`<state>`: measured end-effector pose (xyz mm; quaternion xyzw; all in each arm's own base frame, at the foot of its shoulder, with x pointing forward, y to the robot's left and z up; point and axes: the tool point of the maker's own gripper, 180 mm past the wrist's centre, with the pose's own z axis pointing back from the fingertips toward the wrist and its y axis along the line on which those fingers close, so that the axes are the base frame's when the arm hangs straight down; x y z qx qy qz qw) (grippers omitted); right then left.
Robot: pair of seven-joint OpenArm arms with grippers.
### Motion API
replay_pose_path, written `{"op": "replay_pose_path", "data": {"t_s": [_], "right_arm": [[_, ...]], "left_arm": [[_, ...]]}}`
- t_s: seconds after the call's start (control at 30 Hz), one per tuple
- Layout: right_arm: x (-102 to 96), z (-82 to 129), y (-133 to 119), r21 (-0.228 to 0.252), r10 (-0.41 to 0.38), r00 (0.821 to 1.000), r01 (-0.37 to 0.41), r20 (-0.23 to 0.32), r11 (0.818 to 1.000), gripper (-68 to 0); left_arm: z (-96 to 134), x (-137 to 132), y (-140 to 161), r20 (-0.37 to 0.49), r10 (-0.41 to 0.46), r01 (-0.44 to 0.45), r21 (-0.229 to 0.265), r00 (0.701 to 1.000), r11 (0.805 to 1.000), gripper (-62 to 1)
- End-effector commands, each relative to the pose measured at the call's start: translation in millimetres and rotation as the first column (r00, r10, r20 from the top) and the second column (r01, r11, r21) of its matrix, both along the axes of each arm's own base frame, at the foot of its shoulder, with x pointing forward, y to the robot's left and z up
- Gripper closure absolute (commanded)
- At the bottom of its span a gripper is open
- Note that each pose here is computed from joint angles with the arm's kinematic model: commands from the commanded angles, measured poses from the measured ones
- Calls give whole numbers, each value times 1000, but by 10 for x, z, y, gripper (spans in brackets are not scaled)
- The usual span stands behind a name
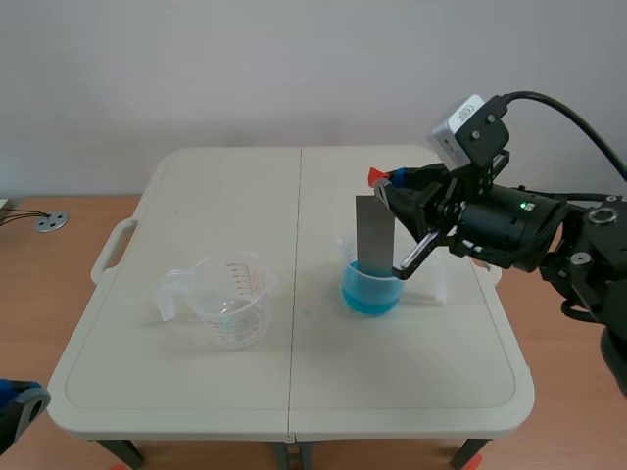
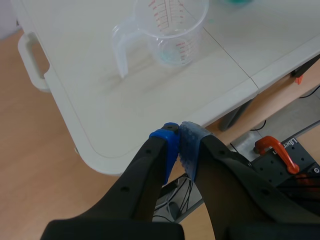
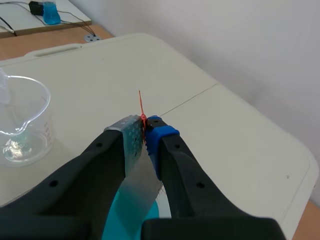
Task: Hold the metal plate by the orange handle, dip it into the blue solution, take it out and point at it, then put the plate back in the beaker on the left.
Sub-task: 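Lower the plate into the blue solution, then hold the plate still in the solution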
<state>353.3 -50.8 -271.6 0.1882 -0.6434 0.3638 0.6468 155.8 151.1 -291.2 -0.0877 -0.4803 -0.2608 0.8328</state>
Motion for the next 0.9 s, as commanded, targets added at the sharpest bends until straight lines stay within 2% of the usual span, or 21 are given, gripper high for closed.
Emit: {"op": "replay_pose_path", "data": {"t_s": [0.0,0.23,0.87], "right_arm": [[58,115,10,3,10,999,-10,33,1000,-13],[39,-2,4,-12,12,1000,-11,8,1000,-13],[33,-30,4,-34,16,1000,-16,7,999,-13]], "left_arm": [[51,32,-14,23,4,-4,-14,1000,1000,-26],[51,32,-15,23,4,-3,-14,1000,1000,-26],[37,25,-9,16,4,-4,-9,1000,1000,-26]]}}
